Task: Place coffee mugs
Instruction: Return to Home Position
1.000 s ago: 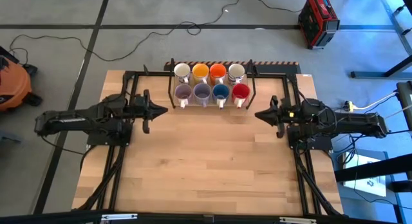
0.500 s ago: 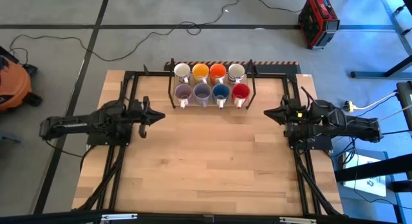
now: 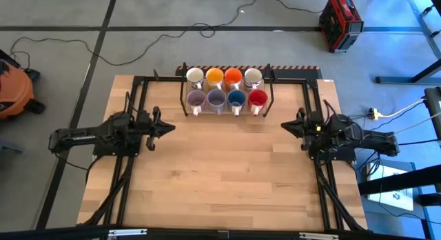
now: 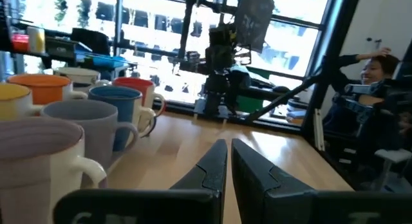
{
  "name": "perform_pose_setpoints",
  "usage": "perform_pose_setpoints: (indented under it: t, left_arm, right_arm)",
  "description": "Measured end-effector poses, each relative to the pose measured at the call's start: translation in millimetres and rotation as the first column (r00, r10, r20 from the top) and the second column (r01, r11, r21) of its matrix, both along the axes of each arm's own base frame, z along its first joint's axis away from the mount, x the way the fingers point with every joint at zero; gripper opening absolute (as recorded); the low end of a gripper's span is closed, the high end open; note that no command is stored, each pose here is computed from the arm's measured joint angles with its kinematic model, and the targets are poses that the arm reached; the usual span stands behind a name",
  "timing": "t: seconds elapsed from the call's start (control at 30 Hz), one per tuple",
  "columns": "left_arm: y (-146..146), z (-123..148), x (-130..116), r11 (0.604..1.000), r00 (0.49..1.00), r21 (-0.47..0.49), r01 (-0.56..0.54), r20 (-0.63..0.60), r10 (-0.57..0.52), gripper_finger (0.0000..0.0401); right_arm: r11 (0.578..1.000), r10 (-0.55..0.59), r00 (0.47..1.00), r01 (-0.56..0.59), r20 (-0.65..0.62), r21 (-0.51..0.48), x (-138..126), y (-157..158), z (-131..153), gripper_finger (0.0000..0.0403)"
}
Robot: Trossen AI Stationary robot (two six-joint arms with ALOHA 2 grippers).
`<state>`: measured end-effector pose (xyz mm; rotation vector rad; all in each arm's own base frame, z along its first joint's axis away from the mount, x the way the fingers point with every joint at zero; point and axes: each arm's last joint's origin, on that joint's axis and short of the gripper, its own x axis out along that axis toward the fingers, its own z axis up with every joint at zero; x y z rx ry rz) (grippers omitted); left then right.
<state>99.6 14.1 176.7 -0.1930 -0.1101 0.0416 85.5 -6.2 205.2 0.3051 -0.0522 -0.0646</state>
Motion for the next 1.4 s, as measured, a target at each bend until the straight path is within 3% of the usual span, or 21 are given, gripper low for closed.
perform_pose_setpoints:
  t: [0.2,0.27,0.47,0.8,1.4]
  left_arm:
    - [-1.4,1.9,-3.5,0.999,0.999,0.038,0.021,0.027,-0.022,0.0018]
    - [-1.5,1.4,-4.2,0.999,0.999,0.04,0.02,0.024,-0.021,0.0018]
    - [-1.5,-7.2,-3.4,0.999,0.998,0.019,0.028,-0.064,-0.027,0.0018]
    - [0.6,-7.5,-3.5,0.999,0.997,0.015,-0.044,-0.067,0.045,0.0018]
    - [0.7,-7.2,-3.5,0.999,0.997,0.016,-0.046,-0.064,0.046,0.0018]
  right_arm:
    - [0.999,0.037,0.997,-0.038,0.069,0.004,9.7,0.4,-24.4,0.0014]
    - [0.999,0.036,0.999,-0.036,0.001,0.032,11.7,0.2,-35.9,0.0014]
    - [0.999,0.042,0.999,-0.042,-0.01,-0.015,11.6,0.4,-36.7,0.0014]
    - [0.999,0.033,0.999,-0.033,-0.016,-0.005,11.8,0.1,-37.3,0.0014]
    - [0.999,0.033,0.999,-0.033,-0.018,-0.004,11.8,0.1,-37.5,0.0014]
